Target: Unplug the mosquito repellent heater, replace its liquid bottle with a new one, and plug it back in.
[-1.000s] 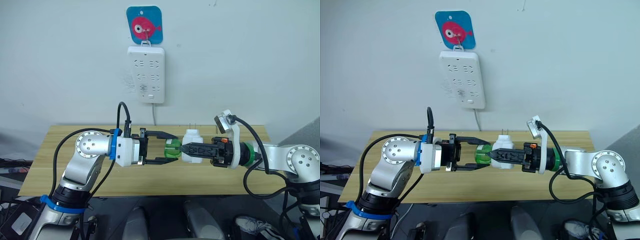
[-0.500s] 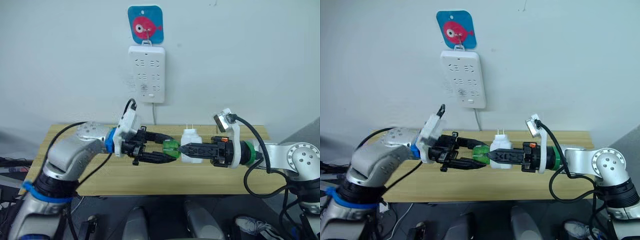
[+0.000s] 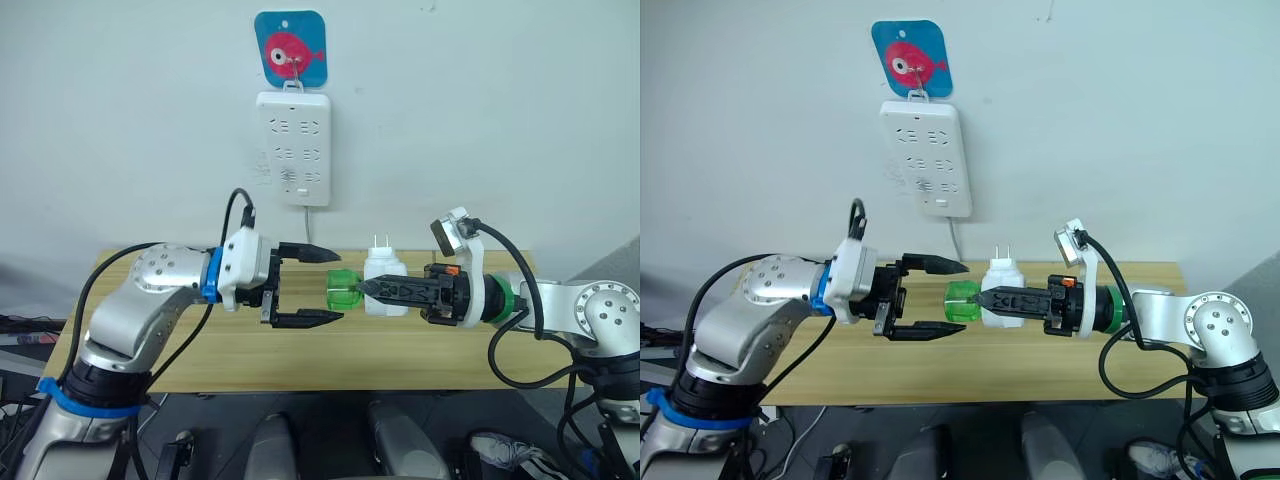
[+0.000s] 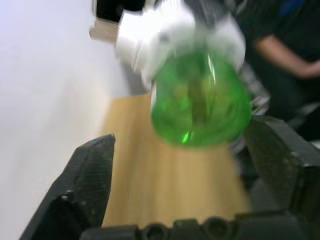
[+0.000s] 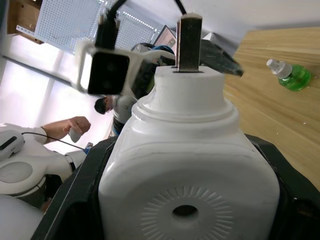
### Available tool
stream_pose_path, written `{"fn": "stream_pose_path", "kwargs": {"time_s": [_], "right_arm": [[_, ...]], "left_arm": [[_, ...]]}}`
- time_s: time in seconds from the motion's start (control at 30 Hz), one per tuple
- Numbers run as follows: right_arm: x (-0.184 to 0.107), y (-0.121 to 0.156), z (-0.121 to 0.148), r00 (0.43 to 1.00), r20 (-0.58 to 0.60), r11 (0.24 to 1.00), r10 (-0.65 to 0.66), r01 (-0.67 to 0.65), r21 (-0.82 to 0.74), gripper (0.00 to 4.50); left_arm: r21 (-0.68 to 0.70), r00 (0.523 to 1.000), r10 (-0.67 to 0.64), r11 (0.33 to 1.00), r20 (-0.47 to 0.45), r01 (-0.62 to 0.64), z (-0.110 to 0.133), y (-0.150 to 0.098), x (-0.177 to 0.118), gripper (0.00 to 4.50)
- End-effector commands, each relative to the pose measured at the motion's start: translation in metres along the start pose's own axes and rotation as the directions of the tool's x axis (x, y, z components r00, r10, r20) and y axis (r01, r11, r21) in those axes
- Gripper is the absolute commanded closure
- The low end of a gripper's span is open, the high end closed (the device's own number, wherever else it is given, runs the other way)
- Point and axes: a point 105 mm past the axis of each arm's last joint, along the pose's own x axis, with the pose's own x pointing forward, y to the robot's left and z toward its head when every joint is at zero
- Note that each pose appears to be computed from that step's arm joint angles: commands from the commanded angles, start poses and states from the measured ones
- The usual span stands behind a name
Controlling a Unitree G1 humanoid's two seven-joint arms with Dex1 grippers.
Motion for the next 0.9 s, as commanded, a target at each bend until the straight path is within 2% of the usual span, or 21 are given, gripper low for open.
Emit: {"fn": "stream_pose_path", "kwargs": {"time_s": [0.03, 0.2, 0.3, 0.4, 0.47, 0.6, 0.63, 0.67, 0.7, 0.73, 0.77, 0.8, 0.83, 0.9], "right_arm": [[-0.003, 0.011, 0.009, 0.998, 0.035, 0.999, 0.048, -0.047, -0.02, 1.44], [-0.003, 0.01, 0.009, 0.999, 0.033, 0.999, 0.043, -0.043, -0.015, 1.44], [-0.002, 0.011, 0.01, 0.998, 0.03, 0.999, 0.046, -0.046, -0.019, 1.45], [-0.002, 0.011, 0.01, 0.998, 0.031, 0.999, 0.048, -0.047, -0.021, 1.45], [-0.001, 0.011, 0.01, 0.998, 0.031, 0.999, 0.049, -0.048, -0.023, 1.45], [0.0, 0.012, 0.009, 0.998, 0.027, 0.998, 0.053, -0.052, -0.029, 1.45], [0.0, 0.012, 0.008, 0.998, 0.023, 0.998, 0.053, -0.052, -0.032, 1.45], [0.0, 0.013, 0.007, 0.998, 0.018, 0.998, 0.053, -0.053, -0.035, 1.45], [0.001, 0.013, 0.006, 0.998, 0.013, 0.998, 0.054, -0.054, -0.037, 1.45], [0.001, 0.013, 0.005, 0.998, 0.007, 0.998, 0.056, -0.056, -0.038, 1.45], [0.001, 0.013, 0.004, 0.998, -0.001, 0.998, 0.057, -0.057, -0.041, 1.45], [0.002, 0.013, 0.003, 0.998, -0.006, 0.997, 0.057, -0.058, -0.043, 1.45], [0.002, 0.013, 0.002, 0.998, -0.009, 0.997, 0.058, -0.059, -0.044, 1.45], [0.002, 0.014, 0.002, 0.998, -0.01, 0.997, 0.059, -0.06, -0.046, 1.45]], "left_arm": [[0.222, 0.997, 0.03, 0.974, 0.07, -0.045, 0.02, 0.001, -0.005, 0.29], [0.272, 0.996, 0.004, 0.962, 0.094, -0.029, 0.02, -0.006, -0.001, 0.29], [0.25, 0.997, -0.02, 0.968, 0.081, -0.001, 0.012, -0.01, 0.001, 0.87], [0.235, 0.996, -0.012, 0.972, 0.083, -0.008, 0.01, -0.006, 0.001, 1.81], [0.222, 0.997, 0.003, 0.975, 0.083, -0.021, 0.01, -0.002, 0.001, 2.26], [0.168, 0.998, -0.013, 0.986, 0.068, 0.001, 0.012, 0.003, 0.0, 2.27], [0.067, 0.998, -0.002, 0.998, 0.057, -0.002, 0.012, 0.007, -0.001, 2.27], [-0.091, 0.999, 0.004, 0.996, 0.032, -0.002, 0.008, 0.011, -0.004, 2.27], [-0.297, 1.0, -0.004, 0.955, 0.03, 0.013, 0.006, 0.013, -0.009, 2.27], [-0.517, 0.999, -0.015, 0.855, 0.049, 0.038, 0.006, 0.015, -0.017, 2.27], [-0.663, 0.994, -0.069, 0.742, 0.081, 0.106, 0.011, 0.011, -0.027, 2.27], [-0.723, 0.986, -0.114, 0.671, 0.119, 0.164, 0.018, 0.007, -0.034, 2.27], [-0.749, 0.985, -0.119, 0.64, 0.125, 0.172, 0.021, 0.008, -0.038, 2.27], [-0.761, 0.989, -0.092, 0.633, 0.113, 0.145, 0.023, 0.013, -0.038, 2.27]]}}
